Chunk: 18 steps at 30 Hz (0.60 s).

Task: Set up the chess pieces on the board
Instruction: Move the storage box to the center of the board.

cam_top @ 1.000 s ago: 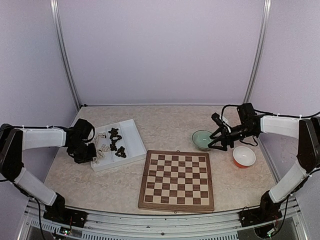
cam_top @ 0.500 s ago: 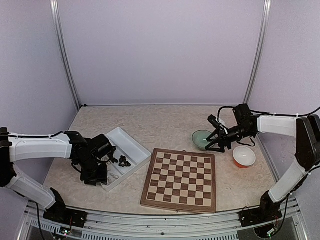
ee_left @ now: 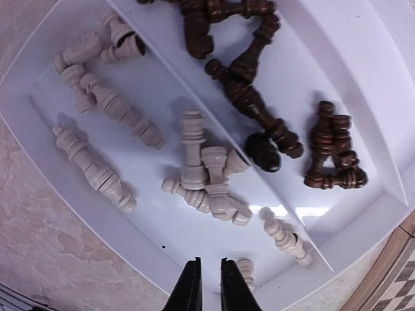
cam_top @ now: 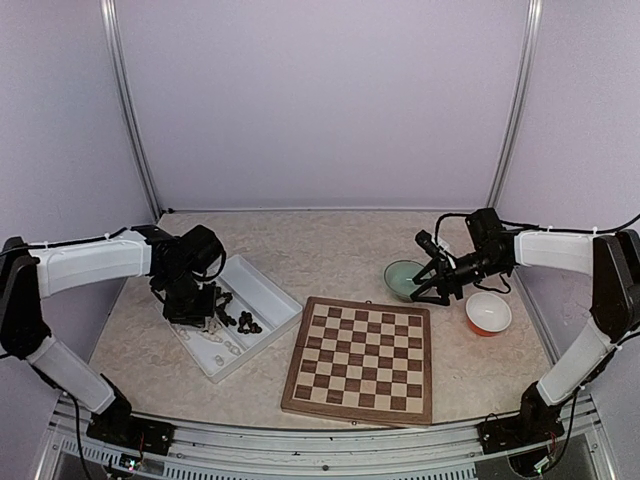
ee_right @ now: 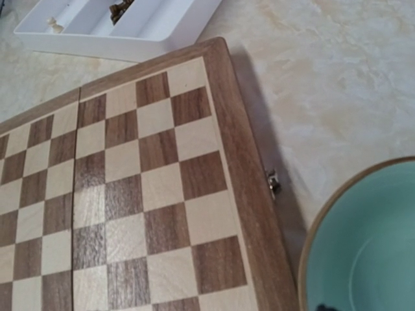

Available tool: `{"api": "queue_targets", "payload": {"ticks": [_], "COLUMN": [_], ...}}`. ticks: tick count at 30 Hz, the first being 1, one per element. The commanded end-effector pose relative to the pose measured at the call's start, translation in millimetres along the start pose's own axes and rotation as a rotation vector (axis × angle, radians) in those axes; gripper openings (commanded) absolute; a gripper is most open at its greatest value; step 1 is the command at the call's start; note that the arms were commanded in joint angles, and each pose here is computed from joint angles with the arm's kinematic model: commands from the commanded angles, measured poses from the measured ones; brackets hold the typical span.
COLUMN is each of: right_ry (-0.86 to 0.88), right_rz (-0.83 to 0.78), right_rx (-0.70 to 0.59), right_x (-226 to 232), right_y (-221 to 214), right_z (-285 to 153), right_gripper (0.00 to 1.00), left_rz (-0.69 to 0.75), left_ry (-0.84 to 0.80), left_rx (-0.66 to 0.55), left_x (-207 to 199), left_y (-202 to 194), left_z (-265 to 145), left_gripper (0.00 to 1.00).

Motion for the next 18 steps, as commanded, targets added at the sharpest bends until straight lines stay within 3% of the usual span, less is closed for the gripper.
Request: {"api": "queue_targets", "payload": {"ticks": [1, 9, 18], "right_ry": [0.012, 0.033, 0.040], "right_rz": [-0.026, -0.002, 0.002], "right_rx": [-0.017, 0.003, 0.024], "right_x": [8.9, 3.4, 0.4], "right_y": [10.9, 6.2, -0.2], "right_z": [-3.6, 3.5, 9.0], "right_gripper": [0.71, 0.69, 0.68], "left_rz": [0.073, 0.122, 0.285], "left_ry": [0.002, -0.035, -0.120], "left_rx": [0.059, 0.147, 0.238], "left_x": [-1.3, -15.7, -63.0], "left_y": [-17.4, -51.5, -83.6], "left_z": [18.9, 29.8, 30.1], "left_gripper": [0.03, 0.00, 0.00]}}
Point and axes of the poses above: each gripper's point midway between its finger pads, its own z axis out along the fingers, its own x axis along the line the jaws close on, y = z × x, the point moved 3 cm from there along -z, back along the fingers, and after that the axes turned 11 degrees about z, right-handed, at the moved point
